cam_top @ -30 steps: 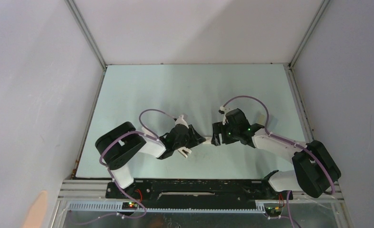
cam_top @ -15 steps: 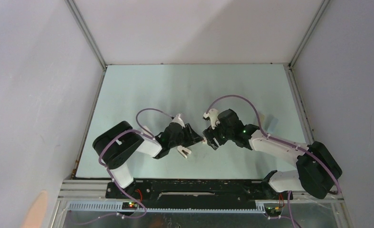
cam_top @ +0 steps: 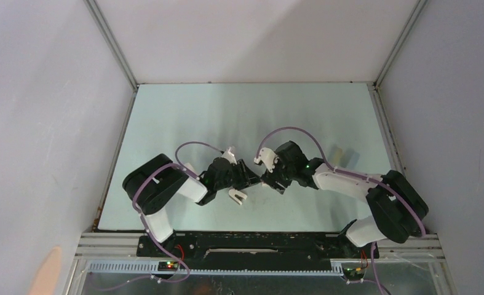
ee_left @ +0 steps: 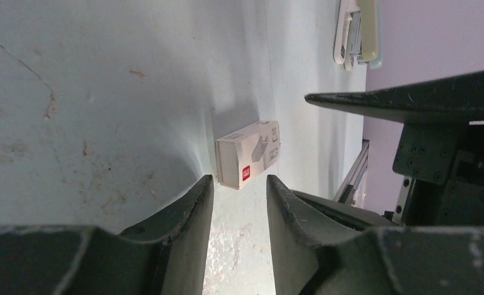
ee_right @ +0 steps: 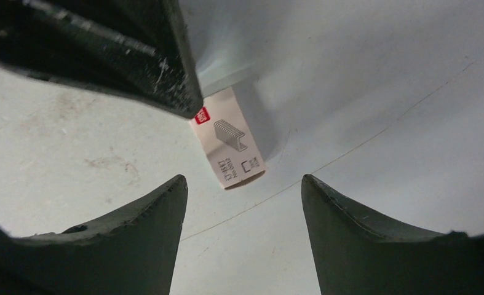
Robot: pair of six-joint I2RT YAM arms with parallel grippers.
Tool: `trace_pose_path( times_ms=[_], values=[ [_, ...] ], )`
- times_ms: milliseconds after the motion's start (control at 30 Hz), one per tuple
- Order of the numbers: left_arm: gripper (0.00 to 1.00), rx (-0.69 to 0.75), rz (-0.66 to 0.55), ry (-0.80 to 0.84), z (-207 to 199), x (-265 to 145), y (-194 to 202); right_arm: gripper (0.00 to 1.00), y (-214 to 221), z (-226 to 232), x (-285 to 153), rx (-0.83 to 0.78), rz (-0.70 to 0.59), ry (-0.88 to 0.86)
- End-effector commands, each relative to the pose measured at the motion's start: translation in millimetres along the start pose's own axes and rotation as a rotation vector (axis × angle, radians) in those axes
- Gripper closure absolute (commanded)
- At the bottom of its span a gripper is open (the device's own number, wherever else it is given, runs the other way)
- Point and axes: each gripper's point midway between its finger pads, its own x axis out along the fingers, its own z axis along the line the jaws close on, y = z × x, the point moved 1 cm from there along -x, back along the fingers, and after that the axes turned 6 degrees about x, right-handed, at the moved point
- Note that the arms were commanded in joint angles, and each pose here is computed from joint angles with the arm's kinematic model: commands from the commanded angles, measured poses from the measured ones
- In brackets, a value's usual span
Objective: Load the staples into the stapler
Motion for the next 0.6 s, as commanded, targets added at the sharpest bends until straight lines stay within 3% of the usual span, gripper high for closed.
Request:
trace_pose_path(
  times_ms=[0,233,567],
  values=[
    [0.59,-0.002,-0.001,0.076,-18,5,-7,0.32,-24,-16,5,-0.108,-0.017,0.048],
    [0.59,-0.034,0.013,0.092,-19,11,-5,0.39,-9,-14,20,-0.134,0.095,0.015],
    [0.59,-0.069,0.009,0.095,-15,13,-5,0.42,-4,-6,20,-0.151,0.122,-0.030]
  ],
)
